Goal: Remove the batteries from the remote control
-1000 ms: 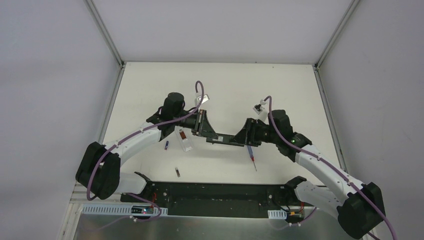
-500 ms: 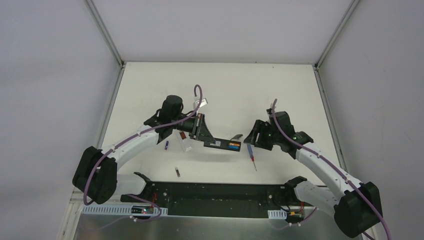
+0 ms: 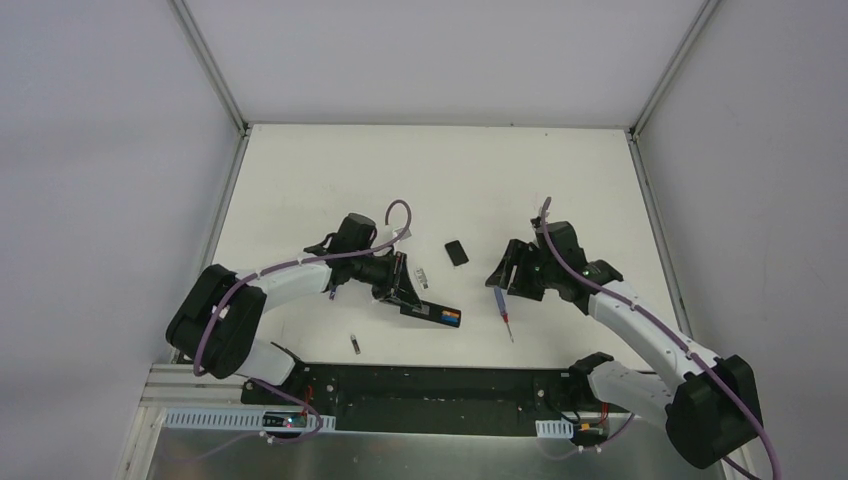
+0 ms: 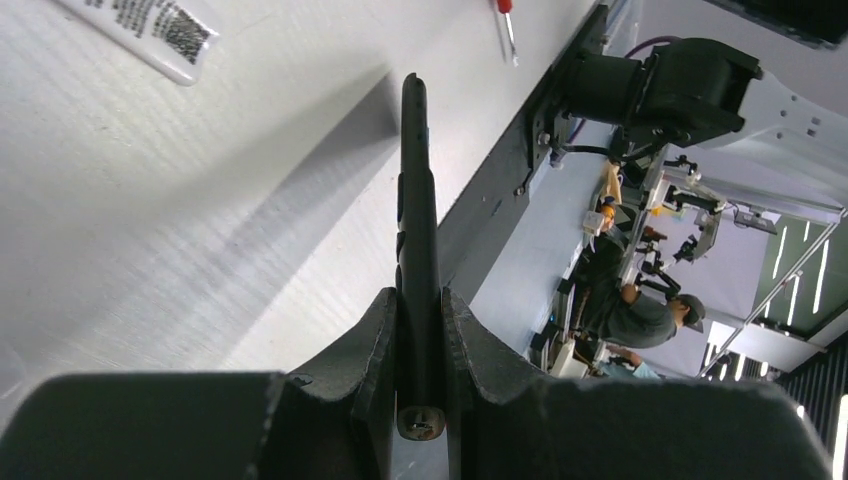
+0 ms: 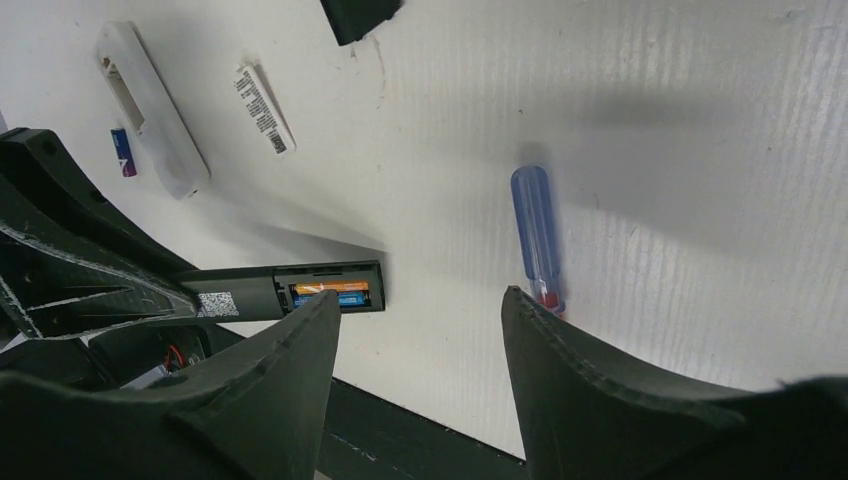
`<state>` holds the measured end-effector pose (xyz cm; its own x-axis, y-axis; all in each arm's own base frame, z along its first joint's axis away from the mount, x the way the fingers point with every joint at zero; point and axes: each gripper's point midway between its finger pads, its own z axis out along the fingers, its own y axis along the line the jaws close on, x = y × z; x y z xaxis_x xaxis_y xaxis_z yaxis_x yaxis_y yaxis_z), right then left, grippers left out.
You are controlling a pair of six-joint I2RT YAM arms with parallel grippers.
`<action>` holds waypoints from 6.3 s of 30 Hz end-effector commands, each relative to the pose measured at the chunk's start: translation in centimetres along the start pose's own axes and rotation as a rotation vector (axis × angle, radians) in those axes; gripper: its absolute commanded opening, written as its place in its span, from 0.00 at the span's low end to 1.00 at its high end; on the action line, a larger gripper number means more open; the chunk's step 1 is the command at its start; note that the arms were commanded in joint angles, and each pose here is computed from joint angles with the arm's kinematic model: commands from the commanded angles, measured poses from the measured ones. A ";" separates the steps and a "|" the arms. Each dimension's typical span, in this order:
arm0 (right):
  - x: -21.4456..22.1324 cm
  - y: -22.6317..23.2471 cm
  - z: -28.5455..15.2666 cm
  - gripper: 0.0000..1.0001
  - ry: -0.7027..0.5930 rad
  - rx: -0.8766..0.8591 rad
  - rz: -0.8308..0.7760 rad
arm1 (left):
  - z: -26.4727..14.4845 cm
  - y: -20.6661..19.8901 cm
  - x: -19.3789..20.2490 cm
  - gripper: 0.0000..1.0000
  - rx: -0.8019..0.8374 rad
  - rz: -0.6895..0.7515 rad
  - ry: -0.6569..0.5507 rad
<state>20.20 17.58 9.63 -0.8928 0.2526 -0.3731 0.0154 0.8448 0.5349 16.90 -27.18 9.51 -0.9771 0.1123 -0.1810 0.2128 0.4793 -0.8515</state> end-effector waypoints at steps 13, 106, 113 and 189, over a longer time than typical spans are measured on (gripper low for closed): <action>-0.8 -1.5 0.5 0.74 -0.004 0.125 0.038 | 3.4 4.0 0.4 0.03 -0.195 -0.020 0.044; -3.1 7.0 -1.6 0.00 -0.070 -0.029 0.259 | -3.1 -5.9 -4.4 0.96 -0.188 0.222 -0.282; -2.9 7.2 -1.4 0.00 -0.113 -0.071 0.373 | 1.0 -9.3 -2.4 0.83 -0.064 0.316 -0.144; 4.3 13.2 -11.3 0.64 0.285 -0.684 -0.307 | -2.1 -16.4 4.5 0.00 0.342 0.561 0.346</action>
<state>11.33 23.78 21.62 -0.9190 -0.1567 -0.3619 -0.3929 0.4405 0.8072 9.31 -32.84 20.90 -0.6967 0.5738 -0.4305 0.5670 0.0729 -0.8205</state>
